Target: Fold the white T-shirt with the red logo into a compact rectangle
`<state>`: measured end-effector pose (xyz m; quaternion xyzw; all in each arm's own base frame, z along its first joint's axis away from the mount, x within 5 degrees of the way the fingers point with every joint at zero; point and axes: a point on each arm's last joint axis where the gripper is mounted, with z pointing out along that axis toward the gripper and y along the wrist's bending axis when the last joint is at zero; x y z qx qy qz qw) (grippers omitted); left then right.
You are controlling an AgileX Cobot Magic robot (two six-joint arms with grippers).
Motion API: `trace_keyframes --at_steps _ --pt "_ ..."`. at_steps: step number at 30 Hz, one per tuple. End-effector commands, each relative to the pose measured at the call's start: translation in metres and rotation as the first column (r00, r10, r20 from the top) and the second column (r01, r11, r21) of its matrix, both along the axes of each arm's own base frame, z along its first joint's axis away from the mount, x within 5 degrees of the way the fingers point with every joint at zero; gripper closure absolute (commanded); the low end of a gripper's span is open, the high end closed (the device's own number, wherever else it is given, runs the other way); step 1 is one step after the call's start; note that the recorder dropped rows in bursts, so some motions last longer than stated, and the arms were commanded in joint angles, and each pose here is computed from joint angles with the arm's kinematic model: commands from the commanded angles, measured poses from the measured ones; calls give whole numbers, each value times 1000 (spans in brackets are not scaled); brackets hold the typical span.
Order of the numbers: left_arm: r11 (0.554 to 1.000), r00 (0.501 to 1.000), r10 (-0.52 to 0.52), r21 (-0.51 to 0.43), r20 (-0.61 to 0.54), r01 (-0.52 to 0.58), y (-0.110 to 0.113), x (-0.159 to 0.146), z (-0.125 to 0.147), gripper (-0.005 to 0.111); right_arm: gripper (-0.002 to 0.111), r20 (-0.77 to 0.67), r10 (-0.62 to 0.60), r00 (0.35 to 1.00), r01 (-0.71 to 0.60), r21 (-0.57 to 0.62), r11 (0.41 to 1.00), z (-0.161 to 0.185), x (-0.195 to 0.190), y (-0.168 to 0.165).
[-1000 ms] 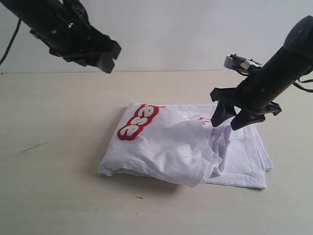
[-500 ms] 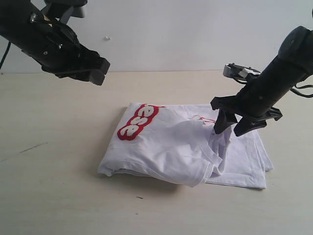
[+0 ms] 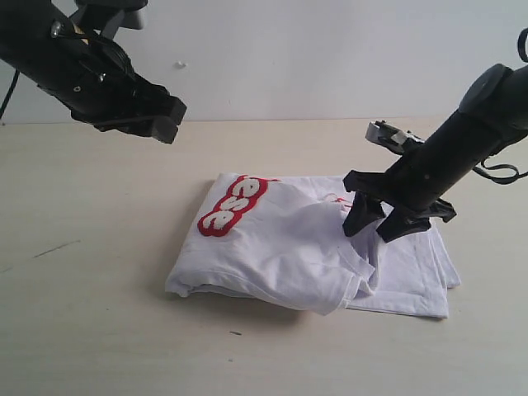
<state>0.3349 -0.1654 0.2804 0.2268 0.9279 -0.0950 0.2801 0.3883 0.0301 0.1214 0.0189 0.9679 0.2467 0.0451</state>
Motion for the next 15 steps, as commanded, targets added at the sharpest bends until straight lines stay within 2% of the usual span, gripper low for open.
trace_keyframes --at_steps 1,6,8,15 --pt "1000 1000 5 -14 12 -5 1 -1 4 50 52 4 5 1000 -6 32 999 -5 1 3" --pt "1000 1000 5 -15 13 -5 1 -1 4 50 54 -3 13 1000 -13 3 1000 -7 0 1" --pt "1000 1000 5 -15 13 -5 1 -1 4 50 60 -15 17 1000 -17 -17 1000 -7 -1 -1" --pt "1000 1000 5 -16 11 -5 1 -1 4 50 108 8 103 995 -103 -6 995 -7 -3 1"
